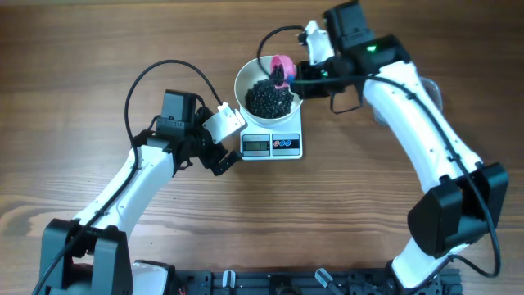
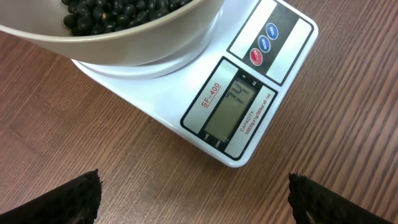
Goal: Scoop item into bowl and weigh 150g on scale
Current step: 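Carry the scoopful over the bowl and pour beans in, then return scoop to the tub and scoop more beans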
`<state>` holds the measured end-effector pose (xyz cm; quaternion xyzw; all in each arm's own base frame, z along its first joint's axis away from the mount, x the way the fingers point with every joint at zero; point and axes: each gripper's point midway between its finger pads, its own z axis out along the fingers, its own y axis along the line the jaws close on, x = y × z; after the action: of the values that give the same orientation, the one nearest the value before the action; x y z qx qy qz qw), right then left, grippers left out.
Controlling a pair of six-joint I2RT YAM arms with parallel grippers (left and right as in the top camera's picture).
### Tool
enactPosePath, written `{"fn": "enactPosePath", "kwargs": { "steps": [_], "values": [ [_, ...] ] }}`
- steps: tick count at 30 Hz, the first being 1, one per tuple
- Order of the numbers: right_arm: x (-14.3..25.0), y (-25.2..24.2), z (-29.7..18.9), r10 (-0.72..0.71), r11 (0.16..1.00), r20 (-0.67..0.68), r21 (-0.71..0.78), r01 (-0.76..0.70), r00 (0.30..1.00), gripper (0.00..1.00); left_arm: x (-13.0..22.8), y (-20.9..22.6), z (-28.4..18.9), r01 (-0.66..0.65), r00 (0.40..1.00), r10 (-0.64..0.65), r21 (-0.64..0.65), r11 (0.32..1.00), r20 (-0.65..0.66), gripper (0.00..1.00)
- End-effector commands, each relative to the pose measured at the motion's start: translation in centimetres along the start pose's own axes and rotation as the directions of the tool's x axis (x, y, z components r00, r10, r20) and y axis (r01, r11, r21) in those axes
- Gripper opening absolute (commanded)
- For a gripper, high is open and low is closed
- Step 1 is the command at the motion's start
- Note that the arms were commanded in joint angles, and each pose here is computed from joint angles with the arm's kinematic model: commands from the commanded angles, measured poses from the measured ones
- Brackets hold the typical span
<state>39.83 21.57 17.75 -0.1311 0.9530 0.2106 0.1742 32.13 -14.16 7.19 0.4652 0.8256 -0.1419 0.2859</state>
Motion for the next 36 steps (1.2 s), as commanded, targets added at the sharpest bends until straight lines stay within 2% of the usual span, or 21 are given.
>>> {"fn": "enactPosePath", "kwargs": {
  "steps": [1,6,16,19,23,29,32,36],
  "values": [
    [-2.6,-0.7,-1.2,-0.128,0.958,0.088,0.269,0.100,0.988,0.04,0.4,-0.2,0.2,0.003,1.000,-0.003,0.015,1.000,-0.003,1.00],
    [-2.9,0.9,-1.4,-0.289,0.897,0.069,0.367,0.245,0.955,0.04,0.4,-0.2,0.2,0.003,1.000,-0.003,0.015,1.000,-0.003,1.00],
    [-2.5,2.3,-1.0,-0.472,0.819,-0.001,0.372,0.438,0.882,0.04,0.4,-0.2,0.2,0.003,1.000,-0.003,0.015,1.000,-0.003,1.00],
    [-3.0,1.4,-1.5,-0.472,0.794,-0.006,0.432,0.428,0.882,0.04,0.4,-0.2,0.2,0.003,1.000,-0.003,0.015,1.000,-0.003,1.00],
    [-3.3,0.7,-2.2,-0.373,0.848,0.052,0.425,0.317,0.927,0.04,0.4,-0.2,0.2,0.003,1.000,-0.003,0.015,1.000,-0.003,1.00],
    [-4.7,-1.3,-7.2,-0.195,0.955,0.201,0.262,0.139,0.960,0.04,0.4,-0.2,0.2,0.003,1.000,-0.003,0.015,1.000,-0.003,1.00],
    [-4.3,-5.4,-11.3,-0.037,0.971,0.260,0.236,-0.026,0.965,0.04,0.4,-0.2,0.2,0.003,1.000,-0.003,0.015,1.000,-0.003,1.00],
    [-1.0,-12.0,-15.4,0.118,0.933,0.233,0.308,-0.188,0.965,0.04,0.4,-0.2,0.2,0.003,1.000,-0.003,0.015,1.000,-0.003,1.00]
  ]
}}
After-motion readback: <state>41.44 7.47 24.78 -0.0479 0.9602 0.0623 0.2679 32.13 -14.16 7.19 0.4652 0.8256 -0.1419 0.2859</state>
